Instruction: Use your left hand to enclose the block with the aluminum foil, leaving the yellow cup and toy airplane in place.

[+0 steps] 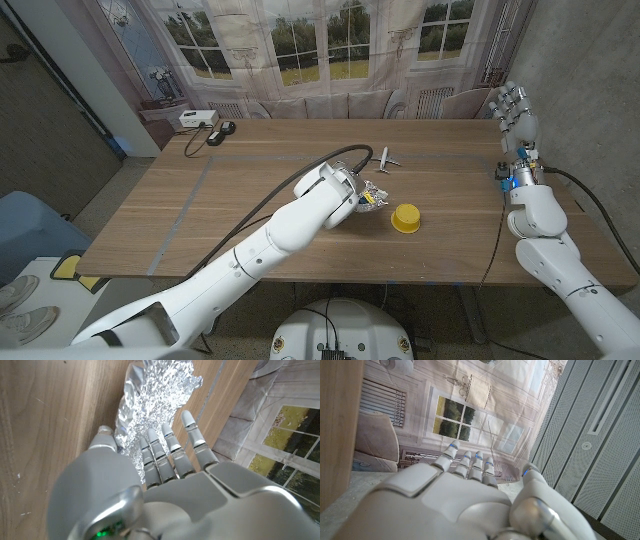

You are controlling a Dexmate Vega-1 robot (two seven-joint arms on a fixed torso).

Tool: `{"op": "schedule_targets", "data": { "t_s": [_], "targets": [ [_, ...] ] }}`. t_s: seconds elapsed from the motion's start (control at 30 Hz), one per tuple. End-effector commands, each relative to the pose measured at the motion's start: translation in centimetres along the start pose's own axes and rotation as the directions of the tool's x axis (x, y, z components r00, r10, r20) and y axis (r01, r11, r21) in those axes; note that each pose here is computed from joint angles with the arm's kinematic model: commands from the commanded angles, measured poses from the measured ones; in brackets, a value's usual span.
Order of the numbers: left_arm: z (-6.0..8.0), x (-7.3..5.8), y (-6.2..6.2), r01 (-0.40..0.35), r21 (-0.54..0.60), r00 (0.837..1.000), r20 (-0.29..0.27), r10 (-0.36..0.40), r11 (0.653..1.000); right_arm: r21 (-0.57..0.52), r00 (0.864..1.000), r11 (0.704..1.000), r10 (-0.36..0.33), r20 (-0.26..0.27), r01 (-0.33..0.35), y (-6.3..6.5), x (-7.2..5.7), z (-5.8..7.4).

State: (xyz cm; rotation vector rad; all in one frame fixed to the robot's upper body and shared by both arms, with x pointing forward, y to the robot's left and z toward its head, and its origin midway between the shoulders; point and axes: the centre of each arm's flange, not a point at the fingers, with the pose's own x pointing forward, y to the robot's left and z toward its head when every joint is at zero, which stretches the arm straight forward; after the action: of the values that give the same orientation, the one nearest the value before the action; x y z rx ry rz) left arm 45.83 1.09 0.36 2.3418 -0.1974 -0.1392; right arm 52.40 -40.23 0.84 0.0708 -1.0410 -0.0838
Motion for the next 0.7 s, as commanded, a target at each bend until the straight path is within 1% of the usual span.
{"op": "schedule_targets", "data": {
  "t_s": [0.03,0.17,0.3,0.43,0.5,0.53,0.6,0.7],
  "targets": [
    [-1.1,-0.1,1.2,0.161,-0.039,0.986,0.061,-0.158,0.986,0.007,1.0,1.0,-0.023,0.011,0.023,0.1,0.1,0.0],
    [-2.1,-0.8,2.4,0.159,-0.089,0.984,0.099,-0.15,0.983,0.01,1.0,1.0,-0.024,0.011,0.024,0.2,0.1,-0.1],
    [-3.3,-2.5,3.9,0.079,-0.114,0.994,0.08,-0.07,0.99,0.009,1.0,1.0,-0.019,0.011,0.018,0.4,0.2,-0.2],
    [-4.4,-4.2,5.3,0.025,-0.152,0.995,0.097,-0.01,0.988,0.016,1.0,1.0,-0.018,0.014,0.018,0.6,0.2,-0.3],
    [-4.5,-4.4,5.4,0.018,-0.151,0.996,0.094,-0.003,0.988,0.015,1.0,1.0,-0.018,0.014,0.018,0.7,0.2,-0.3],
    [-4.6,-4.6,5.6,0.018,-0.143,0.997,0.078,-0.007,0.99,0.015,1.0,1.0,-0.017,0.015,0.017,0.7,0.2,-0.3],
    [-4.7,-4.8,5.7,0.021,-0.135,0.998,0.066,-0.012,0.991,0.014,1.0,1.0,-0.02,0.017,0.019,0.8,0.3,-0.3],
    [-5.5,-4.7,5.9,0.008,-0.18,0.998,0.063,0.004,0.984,0.016,1.0,1.0,-0.018,0.016,0.018,0.9,0.4,-0.3]
  ]
}}
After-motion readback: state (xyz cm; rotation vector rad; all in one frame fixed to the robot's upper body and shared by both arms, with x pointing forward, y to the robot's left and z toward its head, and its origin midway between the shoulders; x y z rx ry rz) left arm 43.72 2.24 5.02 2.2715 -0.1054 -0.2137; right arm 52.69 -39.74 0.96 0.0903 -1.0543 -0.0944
